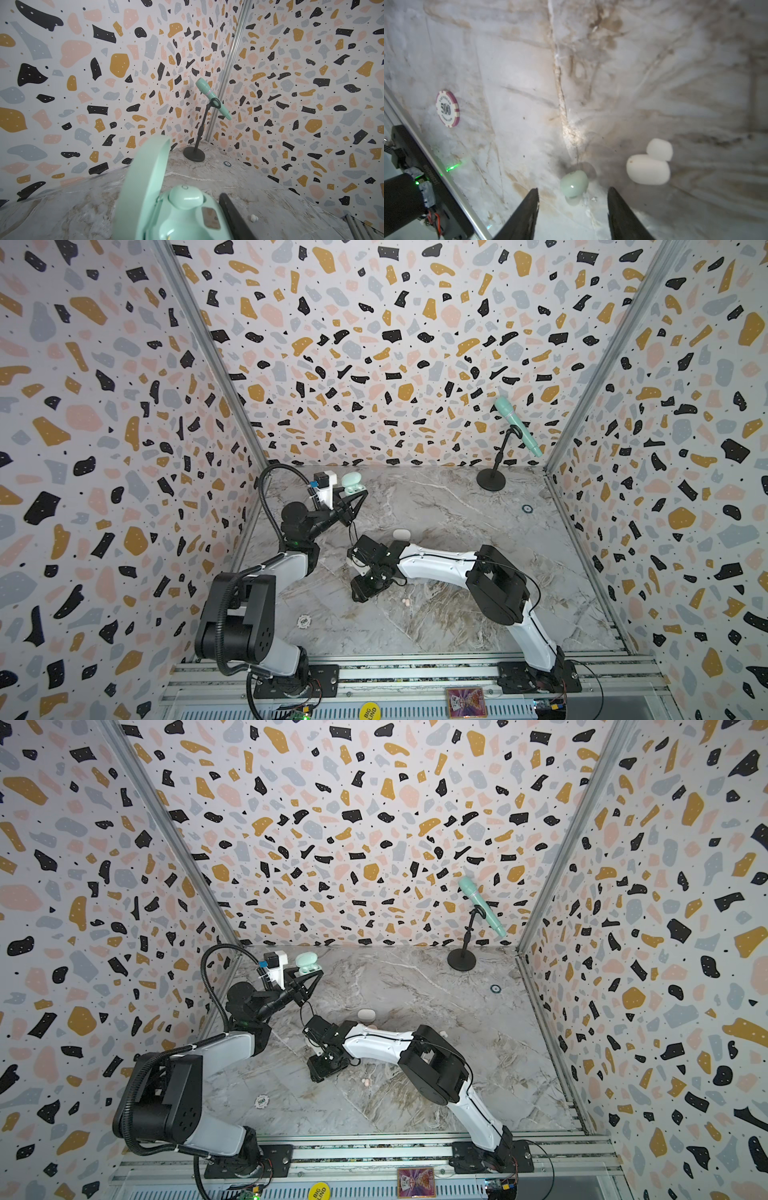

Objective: Insert the wireless bluetooth earbuds into the charging case
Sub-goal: 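Move the right gripper down over the second mint-green earbud on the table, then lower the right gripper around the second earbud and close it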

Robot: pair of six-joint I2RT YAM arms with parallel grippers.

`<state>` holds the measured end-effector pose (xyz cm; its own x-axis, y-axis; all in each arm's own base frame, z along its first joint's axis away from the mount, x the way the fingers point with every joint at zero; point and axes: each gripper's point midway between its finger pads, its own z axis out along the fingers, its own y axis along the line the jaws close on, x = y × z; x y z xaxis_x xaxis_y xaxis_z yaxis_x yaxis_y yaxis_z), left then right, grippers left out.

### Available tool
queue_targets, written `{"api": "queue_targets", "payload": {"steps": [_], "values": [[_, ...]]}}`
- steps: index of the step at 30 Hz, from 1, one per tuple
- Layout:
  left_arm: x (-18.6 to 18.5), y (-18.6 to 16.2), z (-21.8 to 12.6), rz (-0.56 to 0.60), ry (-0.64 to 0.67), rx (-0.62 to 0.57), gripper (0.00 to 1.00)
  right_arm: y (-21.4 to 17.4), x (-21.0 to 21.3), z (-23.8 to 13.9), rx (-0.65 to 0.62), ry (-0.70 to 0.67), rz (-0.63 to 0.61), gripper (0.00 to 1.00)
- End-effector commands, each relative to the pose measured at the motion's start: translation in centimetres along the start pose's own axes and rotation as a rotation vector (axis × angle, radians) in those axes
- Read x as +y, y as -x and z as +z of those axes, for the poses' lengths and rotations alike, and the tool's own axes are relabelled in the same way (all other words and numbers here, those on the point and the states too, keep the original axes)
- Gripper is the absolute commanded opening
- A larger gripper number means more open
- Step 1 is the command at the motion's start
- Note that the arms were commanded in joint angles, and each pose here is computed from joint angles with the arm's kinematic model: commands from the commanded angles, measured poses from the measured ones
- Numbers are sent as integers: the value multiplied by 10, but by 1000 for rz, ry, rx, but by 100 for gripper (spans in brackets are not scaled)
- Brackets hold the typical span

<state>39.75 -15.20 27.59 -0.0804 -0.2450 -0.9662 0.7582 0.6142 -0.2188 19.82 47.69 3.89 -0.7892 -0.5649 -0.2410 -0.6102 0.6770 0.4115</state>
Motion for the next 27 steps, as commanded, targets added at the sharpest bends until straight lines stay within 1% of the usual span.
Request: {"api": "queue_targets", "payload": {"steps": [1, 12, 17, 27], "values": [[-4, 19, 2, 77, -28, -46, 35, 4, -1, -25, -20, -60, 115, 52], [-5, 20, 1, 82, -31, -51, 35, 15, 1, -24, -29, -146, 191, 44], [-2, 19, 1, 90, -19, -42, 35, 11, 0, -14, 18, -188, 202, 43], [9, 26, -5, 93, 5, -62, 35, 15, -2, -12, 30, -269, 226, 40]]}}
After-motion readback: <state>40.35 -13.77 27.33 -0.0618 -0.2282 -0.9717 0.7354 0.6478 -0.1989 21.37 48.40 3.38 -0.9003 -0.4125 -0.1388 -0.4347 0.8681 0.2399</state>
